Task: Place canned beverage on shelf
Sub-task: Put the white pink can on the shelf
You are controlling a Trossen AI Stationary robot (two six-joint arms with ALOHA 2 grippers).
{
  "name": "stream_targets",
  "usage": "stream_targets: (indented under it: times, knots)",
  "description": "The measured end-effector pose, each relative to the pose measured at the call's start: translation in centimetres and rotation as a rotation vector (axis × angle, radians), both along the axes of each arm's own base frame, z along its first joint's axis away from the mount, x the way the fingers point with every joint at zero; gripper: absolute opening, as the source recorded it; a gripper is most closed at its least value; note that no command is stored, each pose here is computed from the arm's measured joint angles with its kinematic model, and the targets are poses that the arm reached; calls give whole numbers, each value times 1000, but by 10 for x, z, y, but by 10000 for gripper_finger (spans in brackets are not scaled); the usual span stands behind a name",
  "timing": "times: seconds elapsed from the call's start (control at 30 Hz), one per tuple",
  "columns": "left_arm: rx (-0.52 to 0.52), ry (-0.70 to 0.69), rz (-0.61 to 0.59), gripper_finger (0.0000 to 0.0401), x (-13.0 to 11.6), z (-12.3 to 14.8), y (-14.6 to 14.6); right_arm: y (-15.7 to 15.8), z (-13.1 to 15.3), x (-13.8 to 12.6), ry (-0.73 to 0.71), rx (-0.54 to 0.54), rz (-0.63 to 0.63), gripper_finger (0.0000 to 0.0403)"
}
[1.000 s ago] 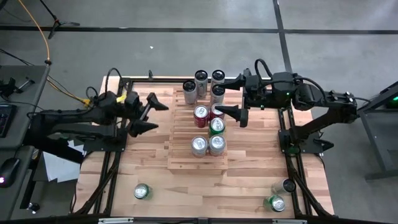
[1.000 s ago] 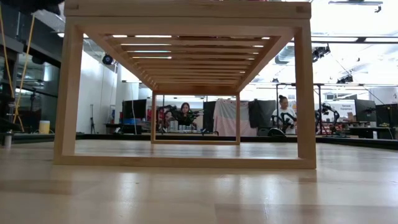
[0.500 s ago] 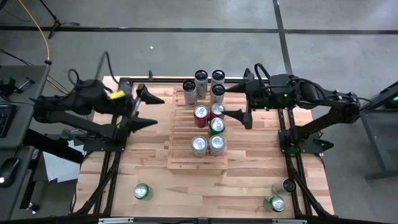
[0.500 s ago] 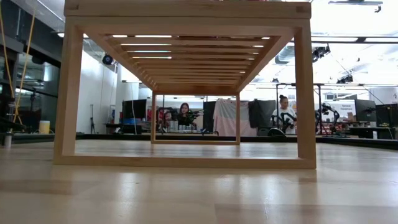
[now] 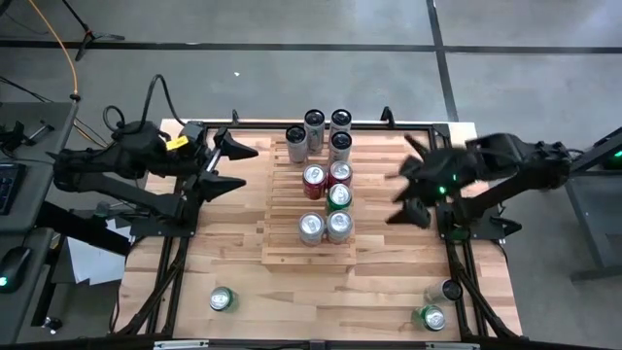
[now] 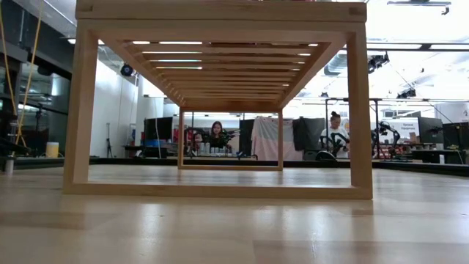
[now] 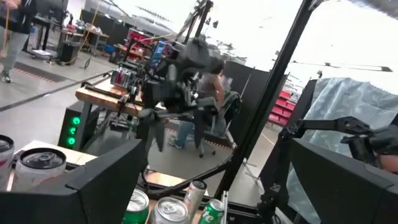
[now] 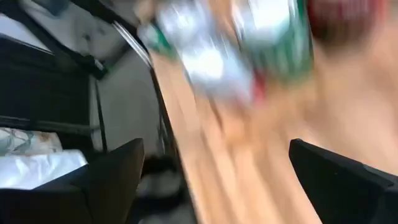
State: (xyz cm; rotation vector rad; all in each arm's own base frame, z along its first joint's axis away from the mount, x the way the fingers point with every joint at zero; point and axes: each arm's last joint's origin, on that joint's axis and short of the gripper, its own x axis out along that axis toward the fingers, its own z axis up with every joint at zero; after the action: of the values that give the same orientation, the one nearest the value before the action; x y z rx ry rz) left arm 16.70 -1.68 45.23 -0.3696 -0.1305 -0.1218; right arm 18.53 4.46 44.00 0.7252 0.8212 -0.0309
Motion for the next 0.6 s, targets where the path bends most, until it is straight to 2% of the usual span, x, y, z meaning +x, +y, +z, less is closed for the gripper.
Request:
stream_targets:
  times: [0.17, 0.43, 0.53, 0.6]
  knots:
    - [11, 30, 18, 392, 9, -4, 2, 34, -28, -21, 365, 171, -140, 385]
    - [19, 122, 18, 392, 14, -14, 2, 98, -97, -44, 796, 421, -471, 385]
    - [20, 140, 17, 392, 14, -16, 2, 117, -120, -55, 947, 497, -522, 385]
    - [20, 142, 17, 392, 14, -16, 2, 125, -132, -60, 1037, 504, -500, 385]
